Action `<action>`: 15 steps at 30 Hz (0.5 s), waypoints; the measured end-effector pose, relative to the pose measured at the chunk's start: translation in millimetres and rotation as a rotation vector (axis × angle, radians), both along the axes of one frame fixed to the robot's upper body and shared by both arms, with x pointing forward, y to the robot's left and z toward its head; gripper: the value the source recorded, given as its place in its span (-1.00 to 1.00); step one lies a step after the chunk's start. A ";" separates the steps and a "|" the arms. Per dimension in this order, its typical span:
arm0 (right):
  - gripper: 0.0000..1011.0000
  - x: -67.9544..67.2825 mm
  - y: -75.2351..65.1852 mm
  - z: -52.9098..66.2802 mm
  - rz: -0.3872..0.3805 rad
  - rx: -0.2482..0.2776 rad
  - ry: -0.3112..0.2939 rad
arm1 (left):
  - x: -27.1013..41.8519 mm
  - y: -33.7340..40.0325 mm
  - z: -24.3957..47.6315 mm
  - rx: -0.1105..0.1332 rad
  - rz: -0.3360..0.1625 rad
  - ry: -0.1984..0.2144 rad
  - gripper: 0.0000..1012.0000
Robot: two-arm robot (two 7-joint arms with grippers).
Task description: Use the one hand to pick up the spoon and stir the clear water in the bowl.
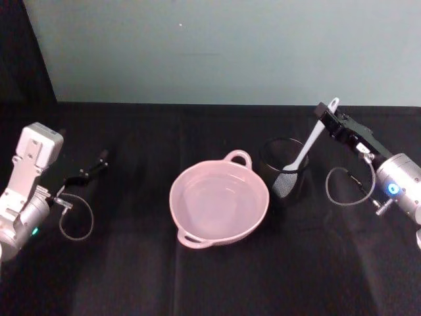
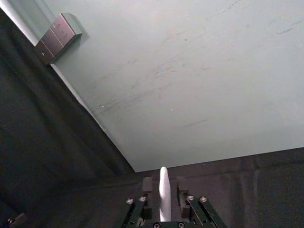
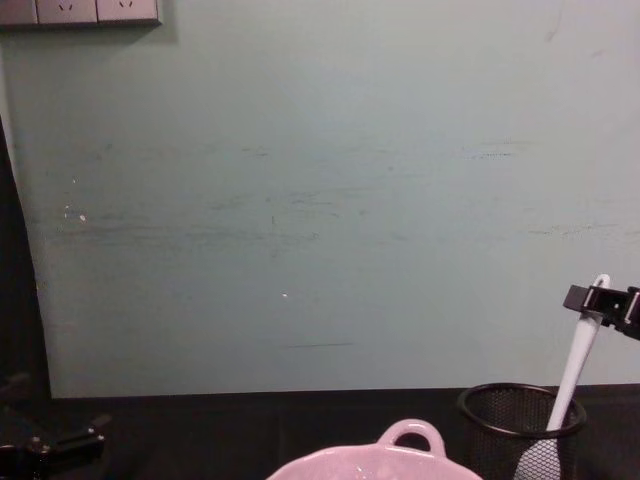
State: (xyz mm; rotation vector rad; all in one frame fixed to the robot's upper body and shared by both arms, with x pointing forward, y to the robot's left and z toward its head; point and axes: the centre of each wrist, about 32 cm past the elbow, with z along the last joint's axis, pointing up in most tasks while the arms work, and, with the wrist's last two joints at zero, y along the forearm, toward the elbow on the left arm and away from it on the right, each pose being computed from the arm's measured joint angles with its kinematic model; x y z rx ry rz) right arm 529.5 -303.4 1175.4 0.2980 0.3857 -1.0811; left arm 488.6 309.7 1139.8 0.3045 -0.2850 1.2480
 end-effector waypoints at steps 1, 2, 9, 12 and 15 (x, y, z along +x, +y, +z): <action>-0.34 0.2 0.0 0.1 0.000 0.000 0.000 | 0.0 0.0 0.0 0.000 0.000 0.000 1.00; -0.37 0.3 0.2 0.2 0.001 0.000 -0.001 | 0.0 0.0 0.0 0.000 0.000 0.000 1.00; -0.76 -0.3 1.6 6.3 0.006 -0.040 -0.034 | 0.0 0.0 0.0 0.000 0.000 0.000 1.00; -0.78 -2.3 3.8 15.1 0.009 -0.104 -0.073 | 0.0 0.0 0.0 0.000 0.000 0.000 1.00; -0.78 -3.6 5.0 22.2 0.013 -0.144 -0.099 | 0.0 0.0 0.0 0.000 0.000 0.000 1.00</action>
